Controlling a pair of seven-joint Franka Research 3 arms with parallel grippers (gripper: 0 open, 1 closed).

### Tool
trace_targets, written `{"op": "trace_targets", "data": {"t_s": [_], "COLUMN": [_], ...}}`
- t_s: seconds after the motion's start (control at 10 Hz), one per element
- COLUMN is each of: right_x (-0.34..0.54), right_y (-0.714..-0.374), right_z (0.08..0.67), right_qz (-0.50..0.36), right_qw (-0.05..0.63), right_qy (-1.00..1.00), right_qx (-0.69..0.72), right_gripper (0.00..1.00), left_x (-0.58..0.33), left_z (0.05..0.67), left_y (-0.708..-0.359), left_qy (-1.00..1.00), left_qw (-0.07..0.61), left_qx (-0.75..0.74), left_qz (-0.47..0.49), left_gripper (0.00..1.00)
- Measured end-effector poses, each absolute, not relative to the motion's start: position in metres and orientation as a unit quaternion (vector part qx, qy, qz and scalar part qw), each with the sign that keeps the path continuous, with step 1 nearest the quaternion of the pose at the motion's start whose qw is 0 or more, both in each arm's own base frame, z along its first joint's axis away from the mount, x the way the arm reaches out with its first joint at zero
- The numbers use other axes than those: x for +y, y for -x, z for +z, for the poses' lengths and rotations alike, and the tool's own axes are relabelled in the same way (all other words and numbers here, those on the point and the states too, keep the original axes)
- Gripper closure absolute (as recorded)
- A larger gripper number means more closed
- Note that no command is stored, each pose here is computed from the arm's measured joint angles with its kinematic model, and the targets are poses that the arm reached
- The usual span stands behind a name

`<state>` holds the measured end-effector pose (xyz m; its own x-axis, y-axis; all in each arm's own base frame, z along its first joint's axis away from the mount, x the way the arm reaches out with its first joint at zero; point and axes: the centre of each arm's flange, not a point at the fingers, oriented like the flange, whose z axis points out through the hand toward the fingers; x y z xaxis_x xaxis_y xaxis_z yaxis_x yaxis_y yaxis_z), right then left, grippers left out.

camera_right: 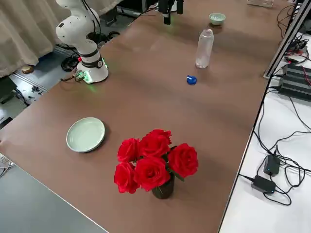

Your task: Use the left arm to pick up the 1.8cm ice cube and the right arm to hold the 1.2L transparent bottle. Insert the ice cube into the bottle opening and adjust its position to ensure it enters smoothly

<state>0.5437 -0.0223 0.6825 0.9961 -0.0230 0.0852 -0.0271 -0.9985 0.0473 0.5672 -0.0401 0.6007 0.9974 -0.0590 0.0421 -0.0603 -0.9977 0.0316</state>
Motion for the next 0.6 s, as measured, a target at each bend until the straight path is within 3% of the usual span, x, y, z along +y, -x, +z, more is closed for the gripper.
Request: {"op": "trace_targets", "data": {"t_s": [0.6], "right_x": [-0.03], "right_y": [-0.56], "right_z": [0.64], "right_qz": [-0.001], "right_qw": [0.014], "right_qy": [-1.0], "right_qx": [-0.02], "right_gripper": [0.0], "left_x": [-0.044], "left_z": [0.604], "left_y": [-0.568], "left_qy": [-0.999], "left_qw": [0.017], "left_qx": [-0.022], "left_qz": [0.024], "left_gripper": [0.0]}}
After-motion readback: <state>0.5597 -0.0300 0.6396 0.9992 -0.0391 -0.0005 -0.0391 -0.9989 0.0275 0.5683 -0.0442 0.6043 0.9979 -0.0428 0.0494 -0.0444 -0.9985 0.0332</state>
